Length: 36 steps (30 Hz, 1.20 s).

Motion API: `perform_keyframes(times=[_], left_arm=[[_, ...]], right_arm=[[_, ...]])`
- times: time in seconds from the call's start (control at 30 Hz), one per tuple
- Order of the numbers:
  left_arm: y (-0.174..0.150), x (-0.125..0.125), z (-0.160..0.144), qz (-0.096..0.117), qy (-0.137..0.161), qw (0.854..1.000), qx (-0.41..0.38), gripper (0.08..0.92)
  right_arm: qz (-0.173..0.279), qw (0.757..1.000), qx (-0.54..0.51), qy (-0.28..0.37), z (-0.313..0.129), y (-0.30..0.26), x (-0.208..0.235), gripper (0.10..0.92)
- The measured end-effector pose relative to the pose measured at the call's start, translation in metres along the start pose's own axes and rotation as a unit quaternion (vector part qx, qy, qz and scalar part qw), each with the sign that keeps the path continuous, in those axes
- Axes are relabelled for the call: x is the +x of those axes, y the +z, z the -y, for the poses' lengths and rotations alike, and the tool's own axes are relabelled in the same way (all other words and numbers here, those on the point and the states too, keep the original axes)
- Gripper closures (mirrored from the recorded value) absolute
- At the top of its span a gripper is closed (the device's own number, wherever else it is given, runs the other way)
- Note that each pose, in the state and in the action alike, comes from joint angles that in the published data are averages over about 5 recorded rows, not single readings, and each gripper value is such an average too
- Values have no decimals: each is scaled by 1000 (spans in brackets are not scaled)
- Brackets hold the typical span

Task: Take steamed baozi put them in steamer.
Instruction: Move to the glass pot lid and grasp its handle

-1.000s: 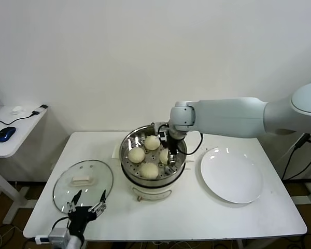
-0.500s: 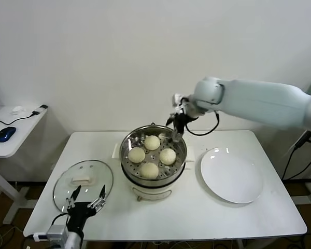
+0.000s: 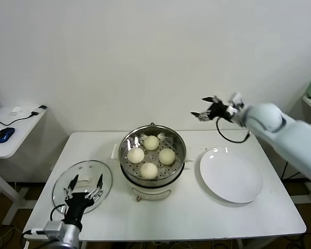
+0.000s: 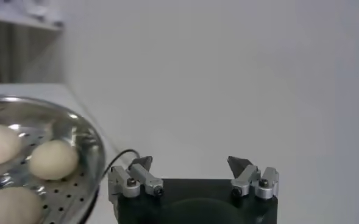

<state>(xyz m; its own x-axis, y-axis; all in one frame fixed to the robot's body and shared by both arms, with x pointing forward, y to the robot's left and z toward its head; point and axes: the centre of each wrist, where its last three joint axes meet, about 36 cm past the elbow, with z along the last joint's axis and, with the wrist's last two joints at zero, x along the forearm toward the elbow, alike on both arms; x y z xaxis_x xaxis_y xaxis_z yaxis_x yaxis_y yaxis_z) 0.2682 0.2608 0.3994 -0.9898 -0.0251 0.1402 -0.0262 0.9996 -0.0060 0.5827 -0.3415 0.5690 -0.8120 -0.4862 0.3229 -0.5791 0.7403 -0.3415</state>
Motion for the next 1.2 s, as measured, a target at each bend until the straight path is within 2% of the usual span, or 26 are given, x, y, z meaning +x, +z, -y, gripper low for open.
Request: perform_keyframes(times=[0.27, 0.47, 0.63, 0.77, 0.9, 1.07, 1.2], left_arm=[[13, -5, -9, 23, -16, 999, -42, 177], [23, -6, -17, 29, -34, 992, -114, 177], [34, -6, -26, 38, -59, 976, -206, 177], [48, -8, -35, 52, -79, 946, -310, 177], [69, -12, -45, 56, -87, 900, -424, 177], [99, -15, -56, 45, -91, 835, -541, 177], [119, -19, -61, 29, -93, 792, -603, 177]], right_arm=[[71, 989, -93, 88, -37, 105, 32, 200], [66, 976, -155, 142, -96, 206, 68, 199], [63, 966, -177, 177, -144, 259, 91, 200], [54, 962, -186, 195, -176, 285, 105, 200], [33, 959, -191, 206, -201, 300, 118, 200], [9, 956, -200, 216, -224, 306, 128, 200], [-6, 953, -204, 224, -233, 305, 133, 200]])
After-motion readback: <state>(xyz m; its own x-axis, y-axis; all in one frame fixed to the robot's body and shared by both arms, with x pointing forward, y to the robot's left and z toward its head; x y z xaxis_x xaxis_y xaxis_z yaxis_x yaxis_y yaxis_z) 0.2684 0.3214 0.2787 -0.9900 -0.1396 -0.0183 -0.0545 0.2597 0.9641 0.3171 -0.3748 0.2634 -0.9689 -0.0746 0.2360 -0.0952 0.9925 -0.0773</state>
